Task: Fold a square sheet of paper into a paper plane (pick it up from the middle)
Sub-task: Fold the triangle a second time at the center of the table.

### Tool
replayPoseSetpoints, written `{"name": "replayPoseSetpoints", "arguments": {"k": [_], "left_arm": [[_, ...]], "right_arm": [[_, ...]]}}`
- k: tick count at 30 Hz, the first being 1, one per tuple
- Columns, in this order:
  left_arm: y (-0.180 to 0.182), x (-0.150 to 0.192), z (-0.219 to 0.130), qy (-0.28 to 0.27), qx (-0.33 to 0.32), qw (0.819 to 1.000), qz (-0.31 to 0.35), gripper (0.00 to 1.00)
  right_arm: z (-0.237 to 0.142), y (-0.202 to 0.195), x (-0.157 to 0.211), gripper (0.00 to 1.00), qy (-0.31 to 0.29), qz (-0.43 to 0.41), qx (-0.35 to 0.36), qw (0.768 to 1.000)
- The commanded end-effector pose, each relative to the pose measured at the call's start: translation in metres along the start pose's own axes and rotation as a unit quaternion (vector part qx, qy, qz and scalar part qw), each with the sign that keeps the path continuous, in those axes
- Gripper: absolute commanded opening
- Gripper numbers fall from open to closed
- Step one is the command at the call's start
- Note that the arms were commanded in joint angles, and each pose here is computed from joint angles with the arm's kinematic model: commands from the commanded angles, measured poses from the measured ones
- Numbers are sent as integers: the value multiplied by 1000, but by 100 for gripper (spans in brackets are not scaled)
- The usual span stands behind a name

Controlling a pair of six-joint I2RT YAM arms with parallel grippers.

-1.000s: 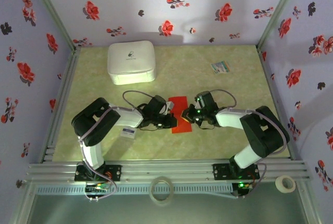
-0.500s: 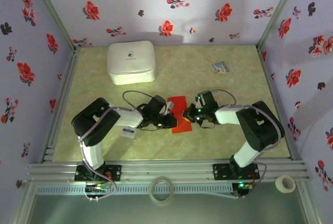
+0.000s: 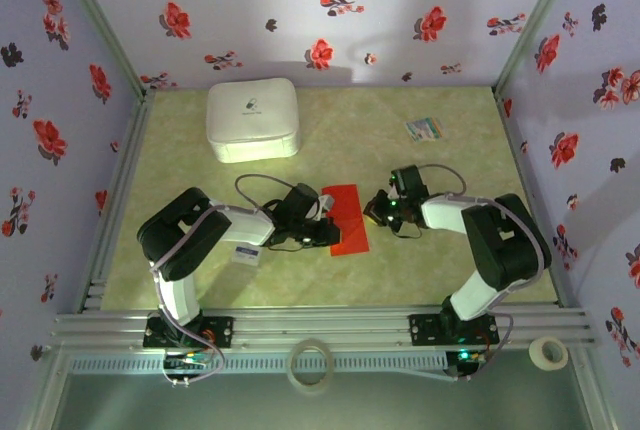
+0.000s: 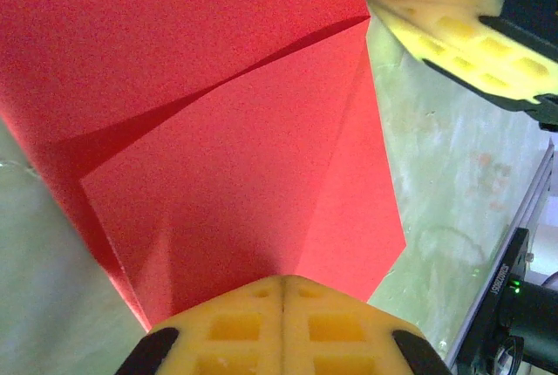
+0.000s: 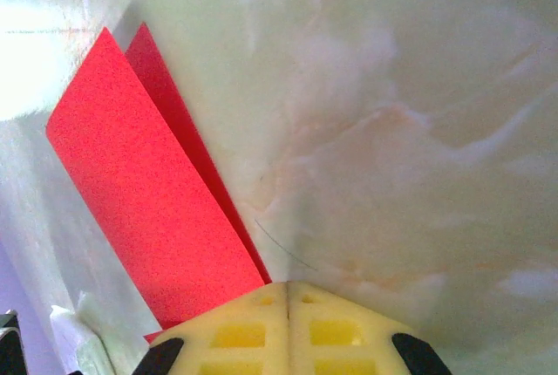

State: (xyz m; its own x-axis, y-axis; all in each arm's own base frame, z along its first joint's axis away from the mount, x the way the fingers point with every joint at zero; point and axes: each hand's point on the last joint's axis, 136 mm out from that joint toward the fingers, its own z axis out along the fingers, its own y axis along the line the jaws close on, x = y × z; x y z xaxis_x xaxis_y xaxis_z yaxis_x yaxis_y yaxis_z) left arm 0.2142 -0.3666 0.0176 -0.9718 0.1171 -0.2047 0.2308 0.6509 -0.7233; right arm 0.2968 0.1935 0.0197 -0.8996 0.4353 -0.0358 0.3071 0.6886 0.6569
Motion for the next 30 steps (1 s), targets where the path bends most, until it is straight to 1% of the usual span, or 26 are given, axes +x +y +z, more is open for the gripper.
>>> {"name": "replayPoseSetpoints", "arguments": {"k": [1, 3, 7, 9, 12, 13, 15, 19, 22, 25, 27, 30], "left_arm": [[60, 44, 4, 61, -91, 993, -47, 0], [57, 42, 3, 59, -89, 993, -44, 0], [54, 40, 2, 59, -88, 993, -41, 0], [52, 39, 1, 58, -87, 994, -39, 0], [48, 36, 0, 54, -83, 994, -35, 0], [46, 35, 0, 54, -82, 995, -35, 0], [36, 31, -4, 54, -70, 996, -31, 0], [8, 14, -16, 40, -54, 998, -7, 0], [-8, 3, -19, 32, -42, 999, 5, 0], [-24, -6, -14, 27, -11, 1000, 1, 0], [-30, -11, -9, 23, -2, 1000, 0, 0], [-28, -12, 0, 30, 0, 1000, -3, 0]], "right_arm": [[-14, 14, -5, 6, -21, -23, -13, 999], [-14, 24, 2, 6, -11, -30, -34, 999], [-1, 37, 24, 6, 31, -39, -61, 997], [6, 35, 32, 6, 44, -43, -56, 997], [15, 18, 36, 3, 53, -33, -26, 998], [16, 12, 38, 0, 54, -32, -16, 998], [18, 0, 40, 0, 58, -31, 8, 998], [18, -18, 44, 0, 53, -16, 35, 998], [17, -22, 47, 0, 43, 0, 30, 999], [17, -25, 48, 0, 38, 7, 28, 999], [17, -27, 48, 0, 37, 9, 29, 999], [17, -26, 48, 0, 36, 11, 26, 999]]}}
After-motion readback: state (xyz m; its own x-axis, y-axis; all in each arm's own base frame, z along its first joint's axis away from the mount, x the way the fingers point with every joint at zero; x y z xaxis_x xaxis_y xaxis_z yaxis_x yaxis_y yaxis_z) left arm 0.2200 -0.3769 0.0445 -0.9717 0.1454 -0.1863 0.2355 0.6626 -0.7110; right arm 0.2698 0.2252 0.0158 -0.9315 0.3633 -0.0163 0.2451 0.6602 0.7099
